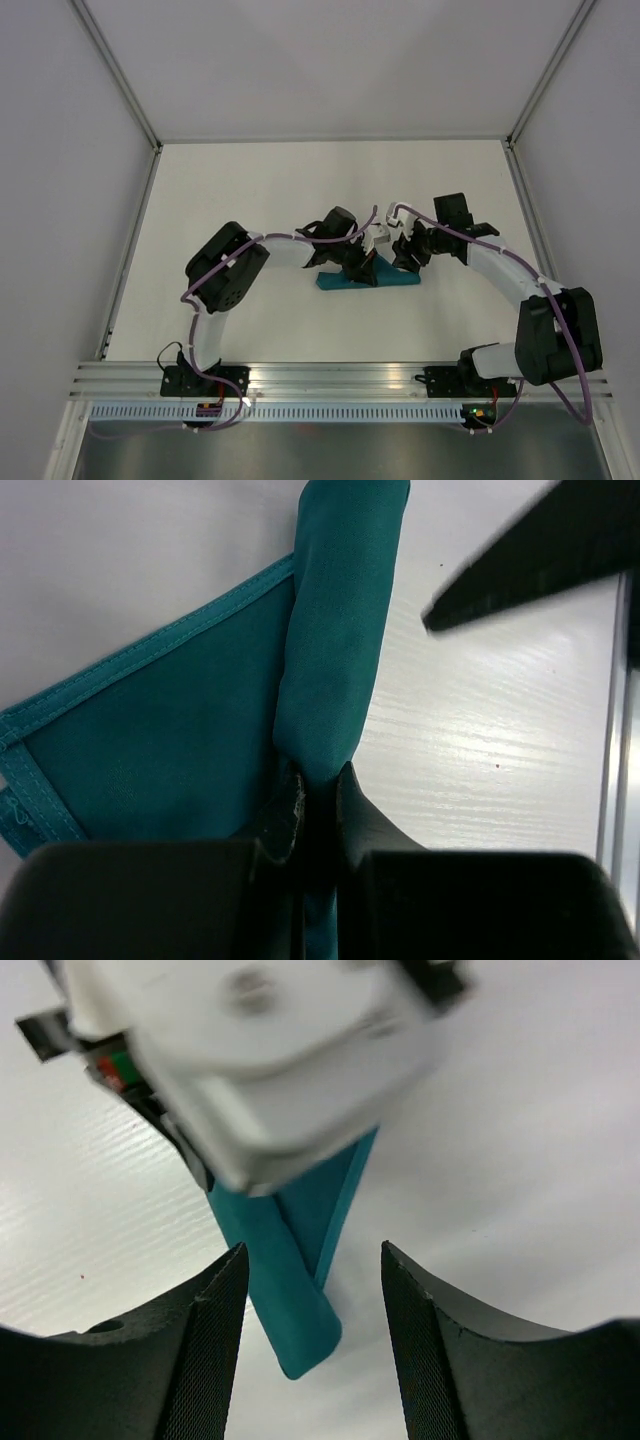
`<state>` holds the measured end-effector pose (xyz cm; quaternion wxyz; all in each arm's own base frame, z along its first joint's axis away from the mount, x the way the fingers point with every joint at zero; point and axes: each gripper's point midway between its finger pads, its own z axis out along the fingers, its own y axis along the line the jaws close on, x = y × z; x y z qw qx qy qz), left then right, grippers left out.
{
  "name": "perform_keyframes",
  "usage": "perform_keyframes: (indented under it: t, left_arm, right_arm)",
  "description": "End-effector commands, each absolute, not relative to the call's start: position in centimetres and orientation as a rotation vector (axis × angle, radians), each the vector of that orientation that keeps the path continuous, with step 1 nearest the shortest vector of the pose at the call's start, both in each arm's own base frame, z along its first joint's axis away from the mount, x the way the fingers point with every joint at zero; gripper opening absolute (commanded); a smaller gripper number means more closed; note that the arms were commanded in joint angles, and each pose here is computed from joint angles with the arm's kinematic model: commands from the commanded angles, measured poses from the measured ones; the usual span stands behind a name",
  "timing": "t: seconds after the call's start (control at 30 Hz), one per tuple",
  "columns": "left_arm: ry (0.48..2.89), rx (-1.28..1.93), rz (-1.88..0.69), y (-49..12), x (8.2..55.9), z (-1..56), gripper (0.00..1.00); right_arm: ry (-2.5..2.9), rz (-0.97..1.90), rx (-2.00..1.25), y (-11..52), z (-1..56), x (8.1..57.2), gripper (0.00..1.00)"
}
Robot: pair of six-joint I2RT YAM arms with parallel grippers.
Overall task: Fold the napkin, place the utensils inside, and roll it up
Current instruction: Roll the napkin at the center of the board.
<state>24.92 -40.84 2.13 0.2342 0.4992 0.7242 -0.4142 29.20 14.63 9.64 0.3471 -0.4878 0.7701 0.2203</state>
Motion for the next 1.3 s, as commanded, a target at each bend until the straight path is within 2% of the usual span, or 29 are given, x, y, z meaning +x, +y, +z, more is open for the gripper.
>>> perform_keyframes:
  t: [0.0,0.23,0.83,0.93,1.03,1.07,1.17,1.27]
  left_arm:
    - [2.341,1.328,-1.199,-37.7,22.0,-2.6,0.03]
    - [2.438,1.274,-1.322,-37.5,21.9,-2.8,0.05]
    - [2.492,1.239,-1.414,-38.0,22.1,-2.8,0.12]
    - [2.501,1.235,-1.385,-38.0,22.4,-2.9,0.2]
    - [2.496,1.228,-1.365,-38.0,22.8,-2.7,0.3]
    - [2.49,1.231,-1.364,-38.0,22.9,-2.5,0.31]
    - [2.502,1.193,-1.364,-38.3,23.1,-1.7,0.38]
    - [2.484,1.153,-1.292,-38.4,24.2,-0.7,0.4]
  right_arm:
    - [1.893,0.477,-1.418,15.7,8.3,28.3,0.61]
    - [1.809,0.322,-1.572,16.7,4.4,25.8,0.64]
    - [1.763,0.259,-1.652,18.4,2.7,25.0,0.64]
    - [1.787,0.243,-1.662,18.2,1.9,25.2,0.57]
    - [1.804,0.237,-1.675,18.0,1.3,25.1,0.37]
    - [1.811,0.233,-1.677,17.9,1.0,25.1,0.26]
    - [1.838,0.228,-1.686,17.7,0.5,25.1,0.09]
    - [1.854,0.242,-1.705,17.5,-0.1,24.9,0.04]
